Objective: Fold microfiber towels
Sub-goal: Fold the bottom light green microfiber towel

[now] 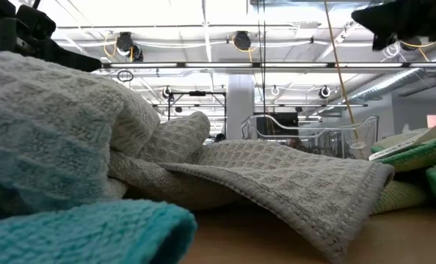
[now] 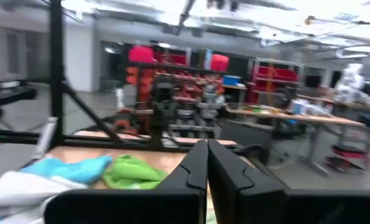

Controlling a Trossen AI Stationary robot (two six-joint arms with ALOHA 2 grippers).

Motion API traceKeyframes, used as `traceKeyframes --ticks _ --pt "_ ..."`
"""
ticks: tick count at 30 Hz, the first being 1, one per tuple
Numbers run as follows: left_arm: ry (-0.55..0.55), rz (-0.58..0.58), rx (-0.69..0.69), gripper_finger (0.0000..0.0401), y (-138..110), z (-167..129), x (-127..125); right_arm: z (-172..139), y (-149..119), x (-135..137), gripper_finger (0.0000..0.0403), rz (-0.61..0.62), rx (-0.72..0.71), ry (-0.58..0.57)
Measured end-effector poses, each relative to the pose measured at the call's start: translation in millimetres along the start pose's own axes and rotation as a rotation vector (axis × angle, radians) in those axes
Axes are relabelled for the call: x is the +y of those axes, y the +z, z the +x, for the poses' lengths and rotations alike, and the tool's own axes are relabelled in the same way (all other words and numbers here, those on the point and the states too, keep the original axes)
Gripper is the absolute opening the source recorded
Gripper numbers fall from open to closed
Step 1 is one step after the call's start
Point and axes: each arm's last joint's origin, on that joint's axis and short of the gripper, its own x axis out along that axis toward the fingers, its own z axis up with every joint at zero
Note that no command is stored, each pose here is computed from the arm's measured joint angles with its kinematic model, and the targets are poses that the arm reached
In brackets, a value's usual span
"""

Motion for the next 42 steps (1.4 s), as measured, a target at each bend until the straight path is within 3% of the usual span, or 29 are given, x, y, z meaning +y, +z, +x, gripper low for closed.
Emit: traceKeyframes --ticks 10,21,35,39,42 --pt "0.002 0.000 0.000 0.0035 0.0 0.0 0.1 32.2 97.0 -10.5 0.0000 0.025 0.166 -0.061" --pt "0.001 0.000 0.000 0.0035 -0.1 0.0 0.1 92.6 148.7 -8.6 0.0000 0.035 0.430 -0.037" --pt "0.000 -0.042 -0.009 0.0035 0.8 0.0 0.1 107.6 161.6 -8.2 0.0000 0.033 0.451 -0.037" --pt "0.004 -0.024 -0.110 0.0035 20.0 -2.3 1.3 107.6 161.6 -8.2 0.0000 0.038 0.451 -0.038" --pt "-0.002 -0.019 -0.102 0.0035 40.2 -5.9 2.2 108.6 159.1 -7.8 0.0000 0.039 0.449 -0.039"
